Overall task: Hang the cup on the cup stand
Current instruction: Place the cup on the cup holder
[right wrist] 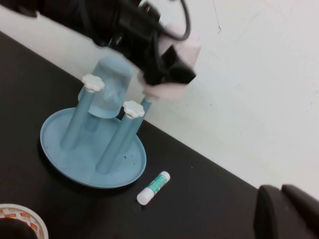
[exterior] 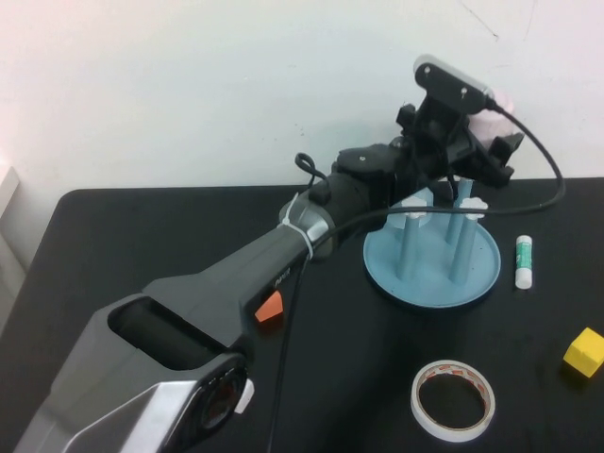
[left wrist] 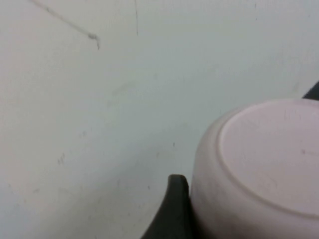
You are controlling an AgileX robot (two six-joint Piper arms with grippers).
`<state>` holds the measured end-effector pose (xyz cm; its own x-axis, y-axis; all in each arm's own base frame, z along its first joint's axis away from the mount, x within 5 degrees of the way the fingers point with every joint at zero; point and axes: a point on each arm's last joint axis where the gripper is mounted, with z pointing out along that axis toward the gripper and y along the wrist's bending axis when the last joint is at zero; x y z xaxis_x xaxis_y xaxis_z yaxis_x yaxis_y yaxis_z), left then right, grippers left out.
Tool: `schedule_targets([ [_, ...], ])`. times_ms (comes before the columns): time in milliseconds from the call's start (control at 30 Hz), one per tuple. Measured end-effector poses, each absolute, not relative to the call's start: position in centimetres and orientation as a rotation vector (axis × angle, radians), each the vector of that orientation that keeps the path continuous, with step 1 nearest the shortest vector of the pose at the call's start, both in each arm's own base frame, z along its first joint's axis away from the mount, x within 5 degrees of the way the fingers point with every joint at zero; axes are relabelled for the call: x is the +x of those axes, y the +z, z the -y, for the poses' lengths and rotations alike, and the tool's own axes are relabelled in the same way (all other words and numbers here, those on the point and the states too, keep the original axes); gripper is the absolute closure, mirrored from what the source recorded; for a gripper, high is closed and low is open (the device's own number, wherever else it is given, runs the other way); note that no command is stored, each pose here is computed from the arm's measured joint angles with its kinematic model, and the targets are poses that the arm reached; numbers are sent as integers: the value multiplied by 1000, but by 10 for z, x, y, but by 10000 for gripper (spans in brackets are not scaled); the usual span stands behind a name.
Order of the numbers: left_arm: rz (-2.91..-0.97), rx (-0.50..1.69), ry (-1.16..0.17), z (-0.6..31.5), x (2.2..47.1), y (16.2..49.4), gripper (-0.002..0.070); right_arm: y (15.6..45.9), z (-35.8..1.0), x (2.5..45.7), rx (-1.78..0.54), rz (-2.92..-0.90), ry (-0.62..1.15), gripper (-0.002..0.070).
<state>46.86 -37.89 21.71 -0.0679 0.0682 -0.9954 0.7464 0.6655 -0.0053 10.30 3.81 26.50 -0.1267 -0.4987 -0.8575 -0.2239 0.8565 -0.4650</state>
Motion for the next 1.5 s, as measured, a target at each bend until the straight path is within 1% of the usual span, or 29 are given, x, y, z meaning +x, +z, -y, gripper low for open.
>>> schedule_targets([
  [200, -1600, 702, -637, 381, 472, 191, 67, 265, -38, 103, -557, -1707, -254, 678],
  [300, -1607, 701, -639, 381, 472, 188, 67, 265, -38, 103, -556, -1707, -252, 678],
  [1267, -1604, 703, -643, 382, 472, 189, 67, 266, -38, 103, -548, -1706, -246, 678],
  [1400, -1592, 697, -644, 382, 472, 193, 67, 266, -38, 103, -545, -1707, -244, 678],
  [1500, -1558, 686, -654, 383, 473, 205, 67, 266, -38, 103, -544, -1707, -242, 678],
])
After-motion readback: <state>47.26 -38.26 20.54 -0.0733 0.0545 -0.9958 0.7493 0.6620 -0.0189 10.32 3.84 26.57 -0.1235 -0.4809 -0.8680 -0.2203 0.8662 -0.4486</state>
